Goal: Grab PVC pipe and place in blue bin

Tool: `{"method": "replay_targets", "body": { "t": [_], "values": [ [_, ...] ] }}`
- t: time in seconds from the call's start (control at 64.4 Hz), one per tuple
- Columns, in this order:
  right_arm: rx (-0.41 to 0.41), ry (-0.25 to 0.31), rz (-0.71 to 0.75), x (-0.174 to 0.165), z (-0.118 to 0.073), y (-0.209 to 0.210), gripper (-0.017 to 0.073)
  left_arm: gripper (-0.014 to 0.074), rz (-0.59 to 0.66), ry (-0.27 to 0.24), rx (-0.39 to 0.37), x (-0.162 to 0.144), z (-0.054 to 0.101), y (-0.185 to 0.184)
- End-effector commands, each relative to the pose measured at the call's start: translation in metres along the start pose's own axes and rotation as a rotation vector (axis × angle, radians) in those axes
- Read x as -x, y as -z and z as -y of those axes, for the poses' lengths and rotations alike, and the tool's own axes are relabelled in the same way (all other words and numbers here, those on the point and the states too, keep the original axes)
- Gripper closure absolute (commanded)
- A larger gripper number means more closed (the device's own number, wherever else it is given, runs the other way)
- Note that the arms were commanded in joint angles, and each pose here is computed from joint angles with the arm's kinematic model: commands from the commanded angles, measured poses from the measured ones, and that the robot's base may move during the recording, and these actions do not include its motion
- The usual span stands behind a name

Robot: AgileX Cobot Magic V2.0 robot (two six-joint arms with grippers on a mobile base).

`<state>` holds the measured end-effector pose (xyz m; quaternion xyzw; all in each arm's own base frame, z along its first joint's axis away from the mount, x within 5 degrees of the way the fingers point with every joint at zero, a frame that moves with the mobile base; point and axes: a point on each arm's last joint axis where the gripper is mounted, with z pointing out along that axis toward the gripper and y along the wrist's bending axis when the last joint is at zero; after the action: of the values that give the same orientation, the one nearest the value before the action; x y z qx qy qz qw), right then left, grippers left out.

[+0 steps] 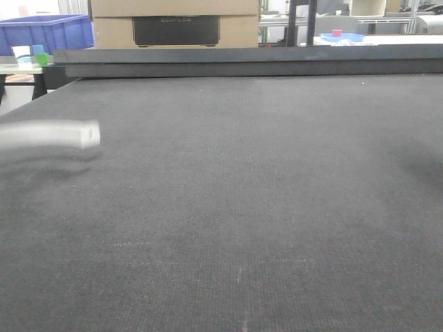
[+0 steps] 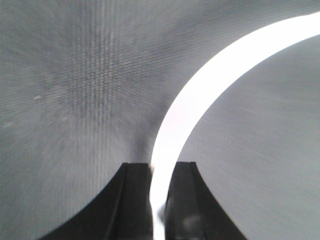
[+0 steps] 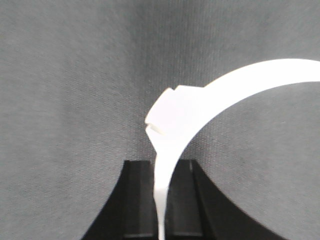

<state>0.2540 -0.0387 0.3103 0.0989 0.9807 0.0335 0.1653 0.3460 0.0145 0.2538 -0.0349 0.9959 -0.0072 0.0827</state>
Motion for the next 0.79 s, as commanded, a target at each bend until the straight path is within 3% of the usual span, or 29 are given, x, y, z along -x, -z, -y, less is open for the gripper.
{"method": "replay_targets", "body": {
  "t": [0.0, 0.218, 0.311, 0.451, 0.637, 0.777],
  "values": [
    [-0.007, 0.017, 0.088, -0.002, -0.002, 0.031, 0.0727, 0.0704, 0.123, 0.006, -0.04, -0.008, 0.004, 0.045],
    [-0.006, 0.05, 0.362, -0.014, -0.005, 0.079, 0.0727, 0.0704, 0.367, 0.017, -0.096, -0.036, 0.008, 0.113],
    [-0.008, 0.062, 0.471, -0.026, -0.006, 0.096, 0.0727, 0.0704, 0.537, 0.022, -0.101, -0.051, 0.007, 0.133],
    [-0.009, 0.063, 0.669, -0.048, -0.006, 0.109, 0.0727, 0.0704, 0.732, 0.037, -0.127, -0.078, 0.009, 0.142],
    [-0.012, 0.062, 0.945, -0.089, -0.003, 0.113, 0.0727, 0.0704, 1.0, 0.006, -0.133, -0.122, 0.012, 0.144],
    [-0.016, 0.068, 1.068, -0.117, -0.002, 0.117, 0.0727, 0.0704, 1.233, 0.018, -0.135, -0.153, 0.008, 0.151]
  ]
}}
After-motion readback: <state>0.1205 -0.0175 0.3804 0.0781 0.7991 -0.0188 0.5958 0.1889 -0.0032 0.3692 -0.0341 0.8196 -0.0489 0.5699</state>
